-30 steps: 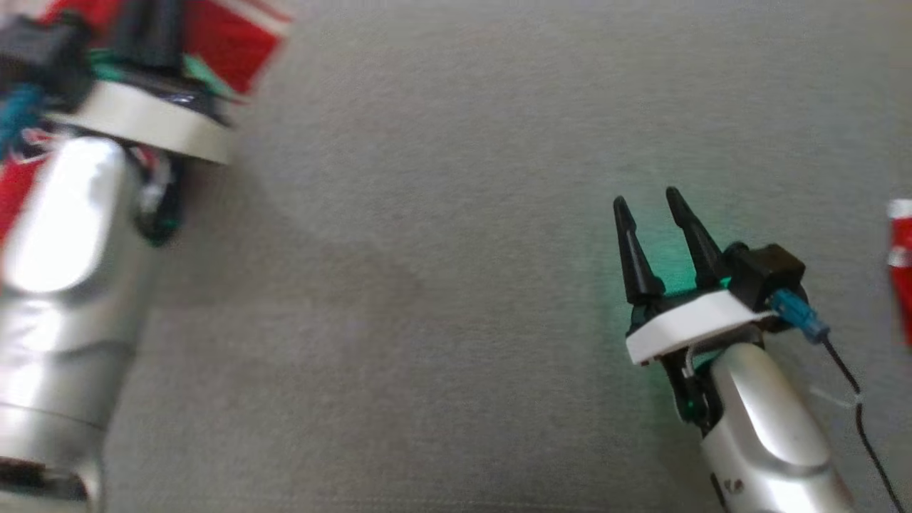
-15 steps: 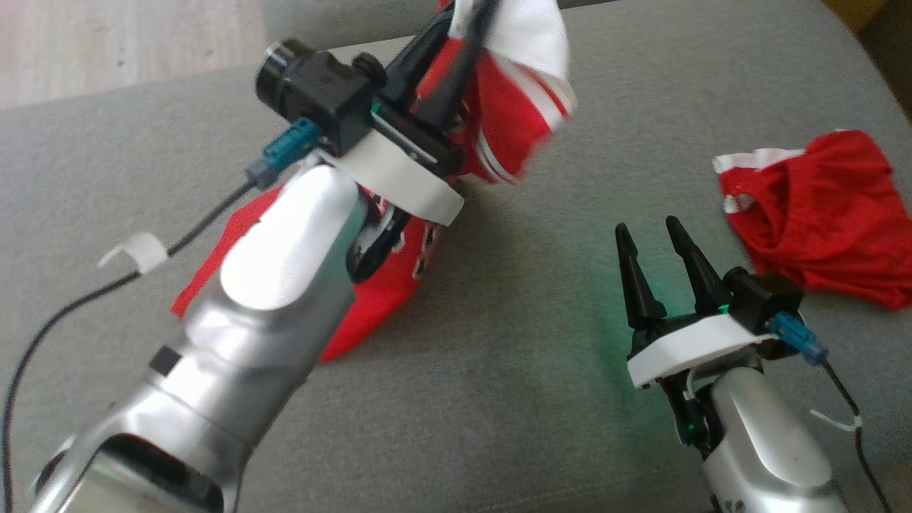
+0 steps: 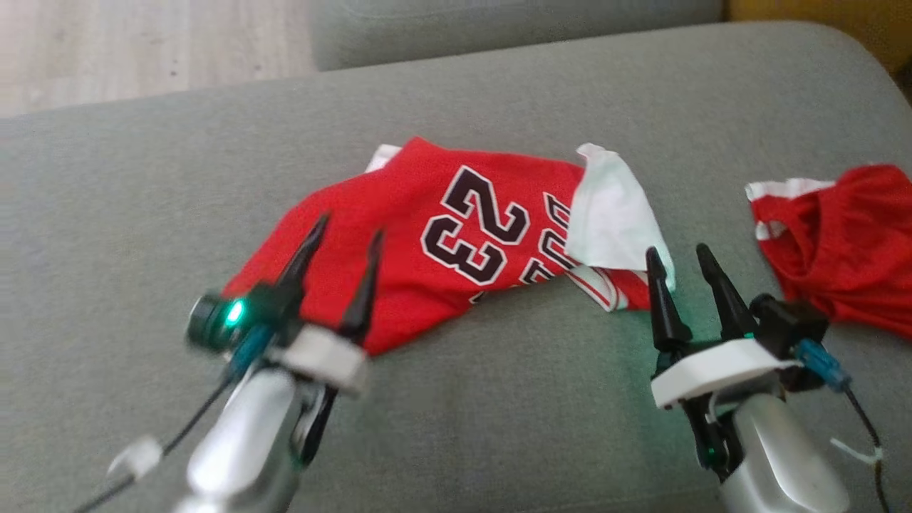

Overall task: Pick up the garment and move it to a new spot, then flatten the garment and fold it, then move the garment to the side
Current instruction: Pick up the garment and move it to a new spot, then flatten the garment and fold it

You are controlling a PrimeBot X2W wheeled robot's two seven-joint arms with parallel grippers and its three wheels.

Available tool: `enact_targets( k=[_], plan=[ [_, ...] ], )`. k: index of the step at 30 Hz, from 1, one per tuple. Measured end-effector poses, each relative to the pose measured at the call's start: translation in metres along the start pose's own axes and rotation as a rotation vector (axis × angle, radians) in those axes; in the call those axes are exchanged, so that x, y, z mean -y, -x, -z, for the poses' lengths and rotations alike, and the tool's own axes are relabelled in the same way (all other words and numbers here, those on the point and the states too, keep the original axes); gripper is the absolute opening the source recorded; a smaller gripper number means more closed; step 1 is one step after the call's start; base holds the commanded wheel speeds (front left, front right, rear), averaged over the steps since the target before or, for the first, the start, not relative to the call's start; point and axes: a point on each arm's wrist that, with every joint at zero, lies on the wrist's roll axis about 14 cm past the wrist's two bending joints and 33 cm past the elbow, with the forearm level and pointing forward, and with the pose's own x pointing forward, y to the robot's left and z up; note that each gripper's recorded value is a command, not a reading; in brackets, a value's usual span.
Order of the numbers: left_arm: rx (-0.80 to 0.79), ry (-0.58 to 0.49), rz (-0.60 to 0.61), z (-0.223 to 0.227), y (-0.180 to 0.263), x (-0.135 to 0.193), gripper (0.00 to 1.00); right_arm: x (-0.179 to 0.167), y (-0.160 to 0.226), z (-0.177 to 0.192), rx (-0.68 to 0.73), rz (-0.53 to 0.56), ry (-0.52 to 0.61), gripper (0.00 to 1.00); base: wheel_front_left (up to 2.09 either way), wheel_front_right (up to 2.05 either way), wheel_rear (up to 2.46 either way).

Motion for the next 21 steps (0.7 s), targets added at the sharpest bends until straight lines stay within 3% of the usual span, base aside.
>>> enact_targets(
  k=[1,5,13,21],
  plan=[
    [0.0,0.0,0.0,0.0,0.0,0.0,1.0,0.0,0.0,0.0,0.0,0.0,0.0,1.0,0.0,0.0,0.0],
    [-0.015,0.035,-0.185,0.014,0.046,-0.041,1.0,-0.004,0.003,0.001,-0.001,-0.007,0.0,1.0,0.0,0.0,0.0],
    [-0.092,0.108,-0.431,0.054,0.141,-0.074,1.0,-0.01,0.019,0.013,-0.033,-0.017,-0.002,1.0,0.0,0.0,0.0],
    [-0.149,0.147,-0.442,0.076,0.165,-0.063,1.0,-0.008,0.021,0.023,-0.063,-0.013,0.014,1.0,0.0,0.0,0.0]
  ],
)
